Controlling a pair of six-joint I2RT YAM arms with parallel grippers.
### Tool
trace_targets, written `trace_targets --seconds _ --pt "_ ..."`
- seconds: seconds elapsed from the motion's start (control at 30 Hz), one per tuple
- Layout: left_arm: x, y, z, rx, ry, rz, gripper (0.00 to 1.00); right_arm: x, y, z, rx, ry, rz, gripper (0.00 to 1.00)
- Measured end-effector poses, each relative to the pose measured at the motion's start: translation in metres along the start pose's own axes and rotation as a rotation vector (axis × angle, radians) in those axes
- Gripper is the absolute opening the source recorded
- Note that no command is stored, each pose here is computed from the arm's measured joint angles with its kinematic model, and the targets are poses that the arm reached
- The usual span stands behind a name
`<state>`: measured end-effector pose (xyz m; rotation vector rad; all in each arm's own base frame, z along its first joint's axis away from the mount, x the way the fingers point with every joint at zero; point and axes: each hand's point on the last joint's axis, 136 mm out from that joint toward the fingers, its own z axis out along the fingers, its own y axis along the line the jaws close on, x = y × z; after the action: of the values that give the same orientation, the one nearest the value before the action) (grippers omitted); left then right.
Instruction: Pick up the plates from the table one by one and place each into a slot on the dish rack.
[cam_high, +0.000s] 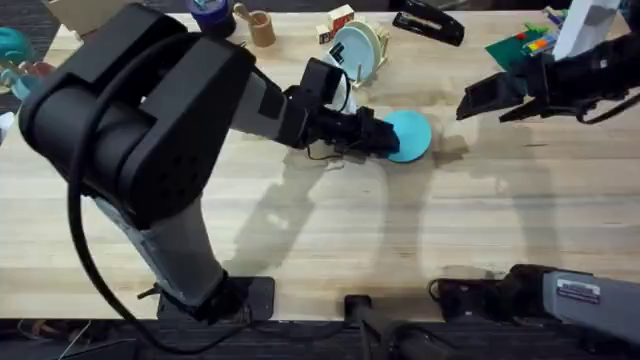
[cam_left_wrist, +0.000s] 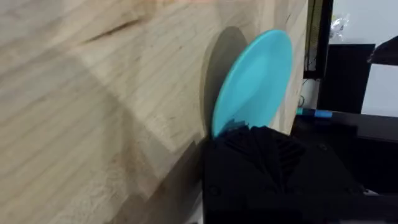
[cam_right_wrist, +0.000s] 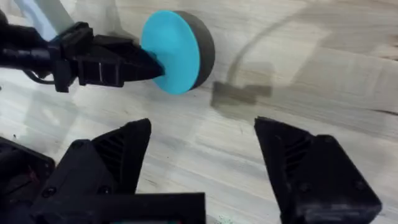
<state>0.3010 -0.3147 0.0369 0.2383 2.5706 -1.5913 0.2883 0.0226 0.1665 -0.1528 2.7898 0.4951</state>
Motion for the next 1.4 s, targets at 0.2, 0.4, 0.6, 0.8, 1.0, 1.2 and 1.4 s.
trace_targets --seconds 0.2,0.4,0.6,0.8,1.0,1.2,1.4 --pt "0.0 0.0 0.0 0.0 0.0 0.0 0.04 0.0 0.0 0.0 0.0 0.0 0.0 0.996" --pt "0.0 0.0 0.0 0.0 0.0 0.0 0.04 0.0 0.0 0.001 -0.001 0.002 0.001 0.996" --pt "0.0 0.0 0.0 0.0 0.0 0.003 0.041 0.002 -0.006 0.015 -0.013 0.053 0.003 0.996" --pt "0.0 0.0 0.0 0.0 0.0 0.004 0.04 -0.006 -0.015 0.033 -0.022 0.068 -0.049 0.996" --pt "0.0 0.0 0.0 0.0 0.001 0.018 0.04 -0.014 -0.016 0.05 -0.07 0.065 -0.052 0.996" --pt "0.0 0.0 0.0 -0.001 0.001 0.033 0.04 -0.014 -0.017 0.062 -0.101 0.085 -0.041 0.996" --pt "0.0 0.0 0.001 -0.004 -0.002 0.053 0.04 -0.022 -0.017 0.065 -0.099 0.059 -0.064 0.995"
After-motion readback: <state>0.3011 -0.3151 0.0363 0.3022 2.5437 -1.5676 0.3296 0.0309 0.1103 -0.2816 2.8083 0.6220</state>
